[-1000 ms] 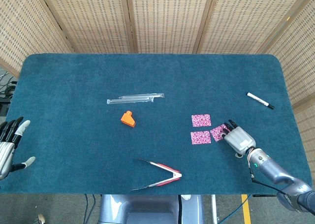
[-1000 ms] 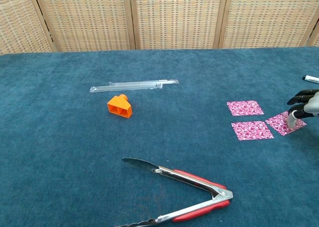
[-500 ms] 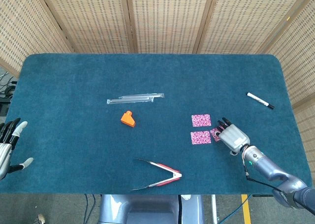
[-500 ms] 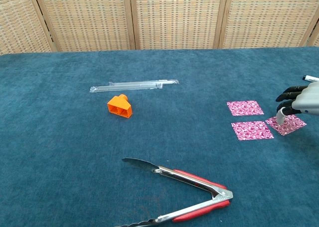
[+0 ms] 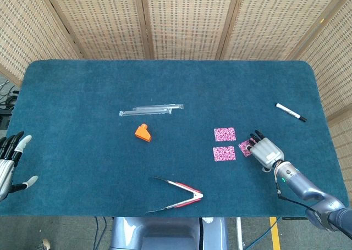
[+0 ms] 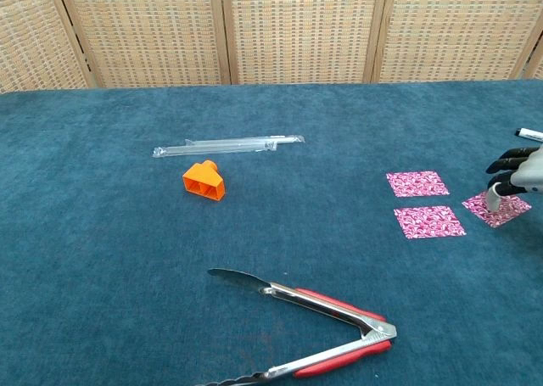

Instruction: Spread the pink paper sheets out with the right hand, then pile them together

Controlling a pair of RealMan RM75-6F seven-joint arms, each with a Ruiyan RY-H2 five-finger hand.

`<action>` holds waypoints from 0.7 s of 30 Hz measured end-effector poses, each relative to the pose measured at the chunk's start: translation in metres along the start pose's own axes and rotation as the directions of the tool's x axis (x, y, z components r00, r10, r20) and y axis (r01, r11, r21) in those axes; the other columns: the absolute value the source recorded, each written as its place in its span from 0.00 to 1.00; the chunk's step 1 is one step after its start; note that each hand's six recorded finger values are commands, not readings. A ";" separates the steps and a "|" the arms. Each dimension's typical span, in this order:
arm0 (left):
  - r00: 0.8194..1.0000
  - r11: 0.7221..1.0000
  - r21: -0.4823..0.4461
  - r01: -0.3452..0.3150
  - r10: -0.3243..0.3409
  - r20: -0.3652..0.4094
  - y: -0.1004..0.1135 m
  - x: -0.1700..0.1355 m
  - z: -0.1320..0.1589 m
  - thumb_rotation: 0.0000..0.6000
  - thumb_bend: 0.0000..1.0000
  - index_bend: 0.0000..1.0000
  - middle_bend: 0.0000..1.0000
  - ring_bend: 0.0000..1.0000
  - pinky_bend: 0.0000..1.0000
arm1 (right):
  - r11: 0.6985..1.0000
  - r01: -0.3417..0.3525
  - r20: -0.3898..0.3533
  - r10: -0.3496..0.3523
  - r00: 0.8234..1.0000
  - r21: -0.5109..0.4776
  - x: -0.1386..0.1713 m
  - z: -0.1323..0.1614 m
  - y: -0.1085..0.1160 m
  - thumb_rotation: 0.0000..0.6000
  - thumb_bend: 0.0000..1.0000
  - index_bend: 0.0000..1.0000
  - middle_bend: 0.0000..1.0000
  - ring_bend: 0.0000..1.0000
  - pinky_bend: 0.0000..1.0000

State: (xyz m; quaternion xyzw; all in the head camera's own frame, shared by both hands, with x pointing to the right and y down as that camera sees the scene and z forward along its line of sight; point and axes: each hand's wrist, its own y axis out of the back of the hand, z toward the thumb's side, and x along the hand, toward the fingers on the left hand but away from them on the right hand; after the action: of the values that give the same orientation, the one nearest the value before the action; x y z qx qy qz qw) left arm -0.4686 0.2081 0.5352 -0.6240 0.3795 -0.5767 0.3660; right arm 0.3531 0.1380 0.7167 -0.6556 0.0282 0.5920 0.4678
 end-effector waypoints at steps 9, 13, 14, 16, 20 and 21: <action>1.000 1.000 -0.002 0.000 0.000 0.010 0.000 0.002 0.002 1.00 0.02 0.00 0.00 0.00 0.00 | 1.000 -0.007 0.026 0.007 1.000 -0.009 0.003 -0.008 -0.002 1.00 0.10 0.25 0.21 0.00 0.00; 1.000 1.000 -0.004 -0.002 0.002 0.022 0.000 0.004 0.005 1.00 0.02 0.00 0.00 0.00 0.00 | 0.999 0.035 0.025 -0.034 0.999 -0.042 0.007 -0.005 0.009 1.00 0.10 0.25 0.21 0.00 0.00; 1.000 1.000 -0.004 -0.002 0.002 0.024 0.000 0.004 0.006 1.00 0.02 0.00 0.00 0.00 0.00 | 0.997 0.050 0.026 -0.049 0.998 -0.051 0.007 -0.005 0.013 1.00 0.10 0.25 0.21 0.00 0.00; 1.000 1.000 -0.004 -0.003 0.003 0.027 0.000 0.004 0.007 1.00 0.02 0.00 0.00 0.00 0.00 | 0.993 0.084 0.032 -0.081 0.996 -0.088 0.008 -0.003 0.023 1.00 0.11 0.25 0.21 0.00 0.00; 1.000 1.000 -0.005 -0.007 0.007 0.027 0.001 0.004 0.007 1.00 0.02 0.00 0.00 0.00 0.00 | 0.973 0.128 0.058 -0.119 0.991 -0.190 0.007 -0.004 0.039 1.00 0.18 0.27 0.21 0.00 0.00; 1.000 1.000 -0.005 -0.007 0.007 0.026 0.001 0.003 0.006 1.00 0.02 0.00 0.00 0.00 0.00 | 0.967 0.138 0.067 -0.126 0.990 -0.215 0.006 -0.005 0.043 1.00 0.20 0.27 0.21 0.00 0.00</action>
State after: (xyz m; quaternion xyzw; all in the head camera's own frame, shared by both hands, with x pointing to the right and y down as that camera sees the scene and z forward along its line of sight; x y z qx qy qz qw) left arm -0.4622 0.2047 0.5352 -0.6310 0.3784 -0.5663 0.3715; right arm 0.3330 0.1140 0.6857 -0.6878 -0.0931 0.5760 0.4318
